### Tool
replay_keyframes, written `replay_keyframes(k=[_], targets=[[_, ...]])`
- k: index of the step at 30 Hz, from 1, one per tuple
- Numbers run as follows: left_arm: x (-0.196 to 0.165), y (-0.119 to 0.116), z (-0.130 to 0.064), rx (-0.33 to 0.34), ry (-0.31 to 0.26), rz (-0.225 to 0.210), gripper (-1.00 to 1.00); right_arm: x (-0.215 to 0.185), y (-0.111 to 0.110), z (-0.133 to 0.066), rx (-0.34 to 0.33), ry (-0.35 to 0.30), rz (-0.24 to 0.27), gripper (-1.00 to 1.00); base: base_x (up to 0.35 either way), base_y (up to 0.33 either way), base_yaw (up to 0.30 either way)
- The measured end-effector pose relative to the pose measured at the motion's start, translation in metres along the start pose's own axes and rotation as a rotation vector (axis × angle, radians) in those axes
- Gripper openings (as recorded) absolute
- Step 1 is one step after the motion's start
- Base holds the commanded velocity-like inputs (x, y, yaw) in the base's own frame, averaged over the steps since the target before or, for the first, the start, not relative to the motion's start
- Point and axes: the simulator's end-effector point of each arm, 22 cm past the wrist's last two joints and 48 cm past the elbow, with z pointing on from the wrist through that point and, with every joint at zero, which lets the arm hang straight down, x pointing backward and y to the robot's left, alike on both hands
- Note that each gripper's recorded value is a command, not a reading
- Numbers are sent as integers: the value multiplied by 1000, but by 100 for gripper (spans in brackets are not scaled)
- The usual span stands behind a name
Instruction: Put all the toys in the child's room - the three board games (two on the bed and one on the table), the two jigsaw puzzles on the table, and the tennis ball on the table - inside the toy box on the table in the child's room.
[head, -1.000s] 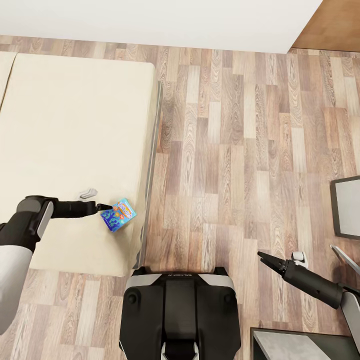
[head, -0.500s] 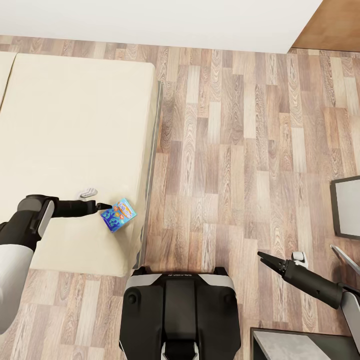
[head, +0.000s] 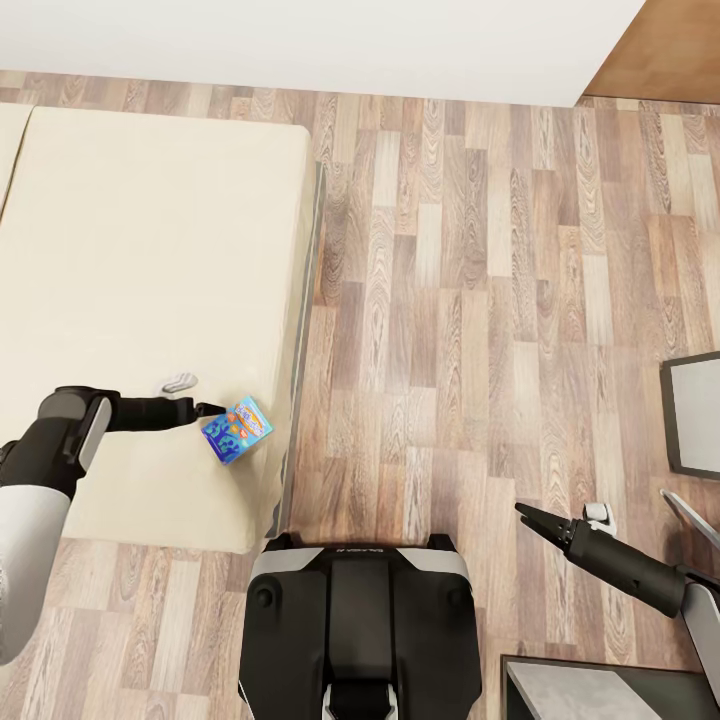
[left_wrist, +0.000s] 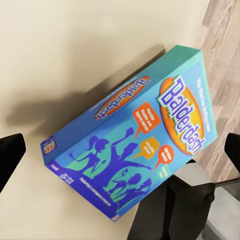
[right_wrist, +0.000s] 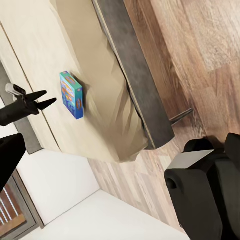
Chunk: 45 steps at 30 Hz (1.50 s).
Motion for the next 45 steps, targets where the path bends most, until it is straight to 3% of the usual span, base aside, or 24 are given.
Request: replay_keyframes(k=[23,45], targets=[[12,5,17,-3,27,-10,100,6,-12,3,15,14,22,100,0,0,0],[15,6,20,-5,33,-10,100,7,-14,4,17,16,26,100,0,0,0]])
